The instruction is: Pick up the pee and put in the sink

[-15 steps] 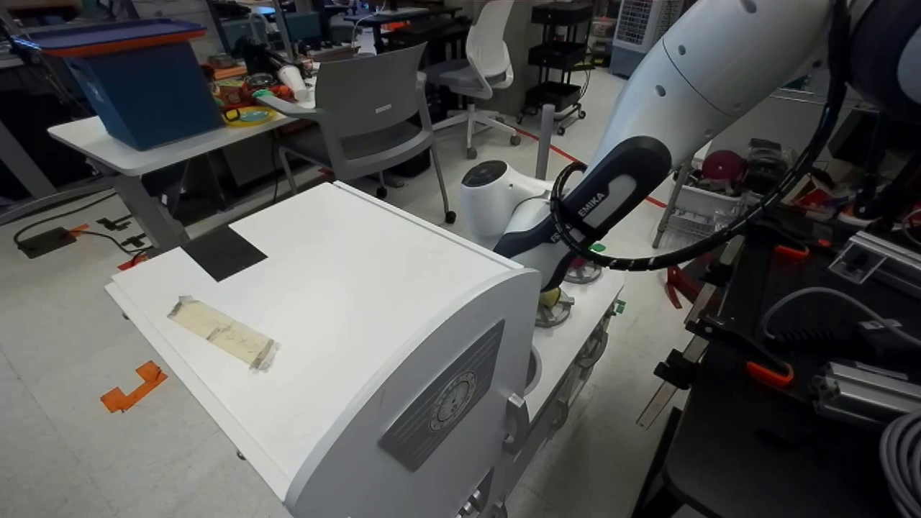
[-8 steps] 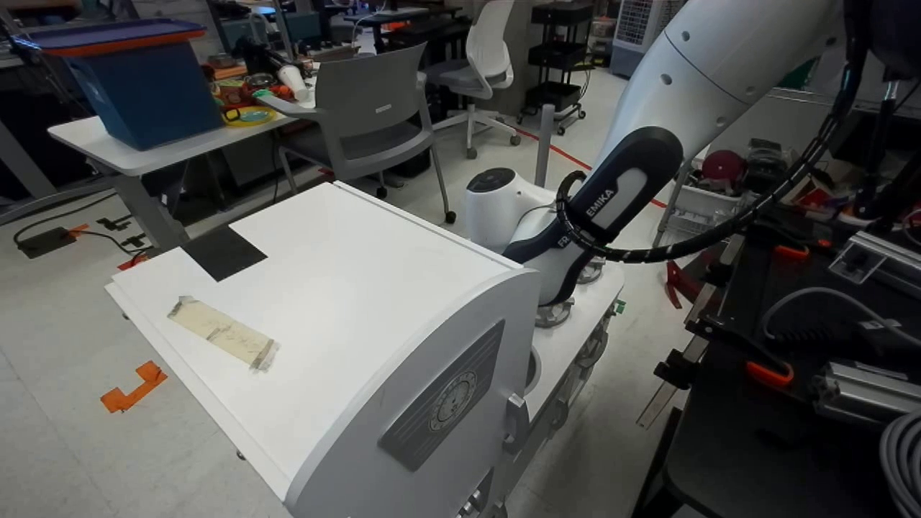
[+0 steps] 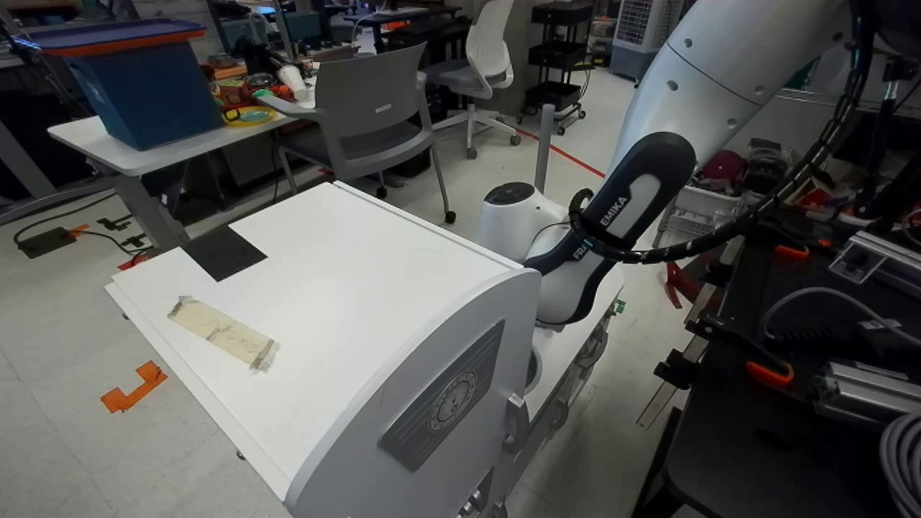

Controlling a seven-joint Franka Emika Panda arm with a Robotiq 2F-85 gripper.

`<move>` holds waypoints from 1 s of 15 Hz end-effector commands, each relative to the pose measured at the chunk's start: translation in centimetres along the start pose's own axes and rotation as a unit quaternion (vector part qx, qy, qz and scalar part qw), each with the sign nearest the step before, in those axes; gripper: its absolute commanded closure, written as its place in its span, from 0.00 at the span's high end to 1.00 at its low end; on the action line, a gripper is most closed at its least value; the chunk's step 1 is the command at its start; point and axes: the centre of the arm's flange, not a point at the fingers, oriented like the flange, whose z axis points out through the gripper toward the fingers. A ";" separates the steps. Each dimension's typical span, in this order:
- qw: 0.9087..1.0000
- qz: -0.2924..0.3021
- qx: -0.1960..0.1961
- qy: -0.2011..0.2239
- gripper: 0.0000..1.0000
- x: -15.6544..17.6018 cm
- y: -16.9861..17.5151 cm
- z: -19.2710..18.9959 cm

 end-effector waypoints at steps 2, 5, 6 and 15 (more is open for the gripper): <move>0.999 -0.038 0.011 0.032 0.54 -0.7 -0.8 -0.1; 0.998 -0.044 0.006 0.034 0.75 -1.3 -0.7 0.1; 0.998 -0.045 0.007 0.035 0.84 -1.4 -0.7 0.1; 0.998 0.006 0.004 -0.057 1.00 -6.5 1.4 -5.9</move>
